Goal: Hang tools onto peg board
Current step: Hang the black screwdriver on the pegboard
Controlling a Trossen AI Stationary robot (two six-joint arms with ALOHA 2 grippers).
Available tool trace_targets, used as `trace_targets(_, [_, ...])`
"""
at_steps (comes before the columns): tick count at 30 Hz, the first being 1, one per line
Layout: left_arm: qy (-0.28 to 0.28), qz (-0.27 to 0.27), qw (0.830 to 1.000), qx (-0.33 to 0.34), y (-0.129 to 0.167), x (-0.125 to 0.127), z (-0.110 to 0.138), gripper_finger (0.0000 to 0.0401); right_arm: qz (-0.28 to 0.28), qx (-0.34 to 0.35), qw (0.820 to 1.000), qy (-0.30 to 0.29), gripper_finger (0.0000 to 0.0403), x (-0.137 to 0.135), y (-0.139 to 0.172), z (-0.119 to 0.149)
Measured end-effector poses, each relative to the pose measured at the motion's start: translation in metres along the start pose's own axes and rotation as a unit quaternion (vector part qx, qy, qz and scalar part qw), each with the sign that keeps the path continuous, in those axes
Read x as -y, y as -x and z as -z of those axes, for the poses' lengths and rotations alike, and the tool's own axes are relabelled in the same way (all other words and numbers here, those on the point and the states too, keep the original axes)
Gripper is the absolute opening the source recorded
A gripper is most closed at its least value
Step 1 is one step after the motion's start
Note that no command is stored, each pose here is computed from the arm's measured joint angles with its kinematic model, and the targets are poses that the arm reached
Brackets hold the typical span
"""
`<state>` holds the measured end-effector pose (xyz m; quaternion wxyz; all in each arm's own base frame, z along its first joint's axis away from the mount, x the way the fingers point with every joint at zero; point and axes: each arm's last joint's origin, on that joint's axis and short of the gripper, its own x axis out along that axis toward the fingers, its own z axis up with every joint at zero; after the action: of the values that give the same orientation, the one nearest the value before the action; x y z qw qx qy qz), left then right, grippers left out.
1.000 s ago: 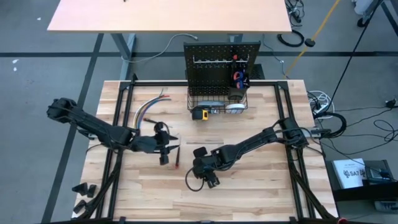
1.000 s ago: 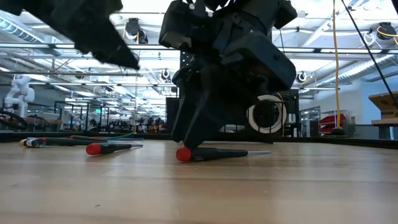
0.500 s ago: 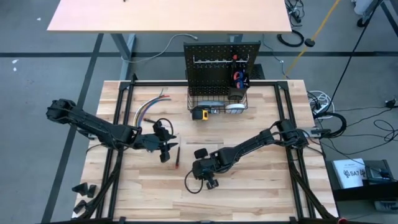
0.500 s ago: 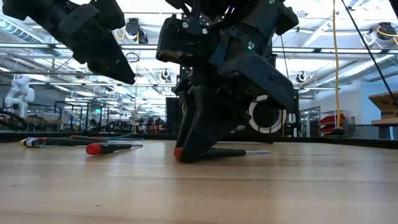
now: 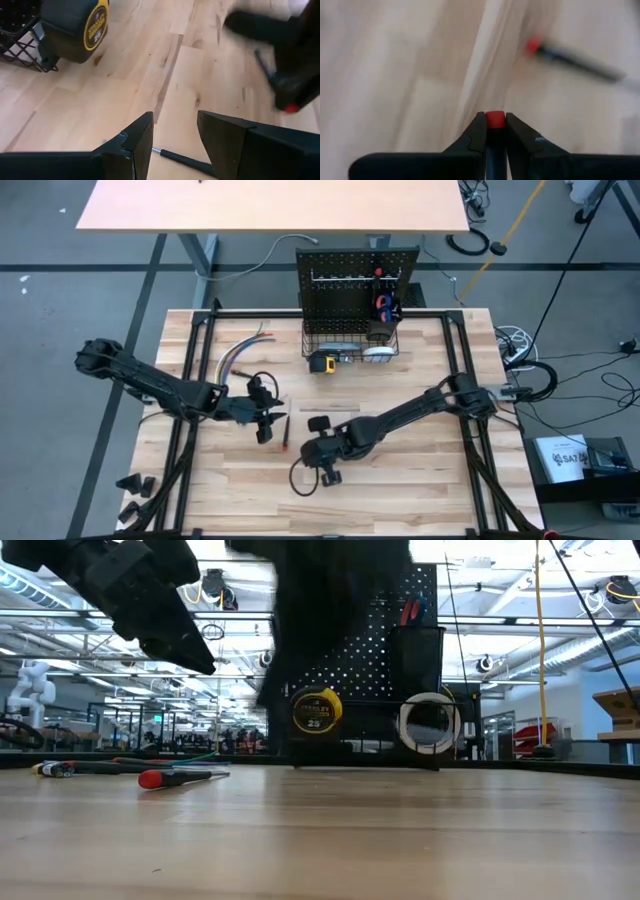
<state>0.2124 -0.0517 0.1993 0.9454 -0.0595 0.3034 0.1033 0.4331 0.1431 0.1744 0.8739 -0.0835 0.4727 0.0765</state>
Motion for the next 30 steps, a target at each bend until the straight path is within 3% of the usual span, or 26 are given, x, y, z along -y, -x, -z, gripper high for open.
trace_targets(4, [-0.027,0.02,0.999,0.029,0.002,0.007,-0.004,0.016,0.005,0.059,0.998,-0.002,0.0033,0.001,0.043,-0.026])
trace_targets(8, [-0.077,0.059,0.99,0.103,0.009,0.022,-0.015,0.016,0.064,0.141,0.988,-0.015,0.0033,0.008,0.104,-0.042])
trace_targets(13, [-0.132,0.112,0.966,0.192,0.019,0.037,-0.028,0.016,0.073,0.339,0.937,-0.04,0.0033,0.014,0.165,-0.051])
trace_targets(15, [-0.149,0.133,0.954,0.224,0.022,0.041,-0.033,0.016,0.052,0.419,0.906,-0.041,0.0033,0.011,0.173,-0.046])
trace_targets(17, [-0.168,0.166,0.937,0.257,0.023,0.046,-0.038,0.016,0.024,0.505,0.862,-0.041,0.0033,0.011,0.181,-0.041])
trace_targets(20, [-0.194,0.213,0.908,0.303,0.022,0.053,-0.043,0.016,0.005,0.582,0.812,-0.045,0.0033,0.011,0.177,-0.027])
trace_targets(22, [-0.197,0.217,0.899,0.326,0.02,0.056,-0.045,0.016,0.005,0.605,0.794,-0.053,0.0033,0.012,0.169,-0.017])
trace_targets(26, [-0.183,0.177,0.905,0.339,0.009,0.057,-0.045,0.016,0.003,0.658,0.75,-0.071,0.0033,0.014,0.164,-0.005])
trace_targets(30, [-0.175,0.172,0.903,0.352,0.0,0.058,-0.045,0.016,0.036,0.654,0.752,-0.074,0.0033,0.014,0.156,-0.002])
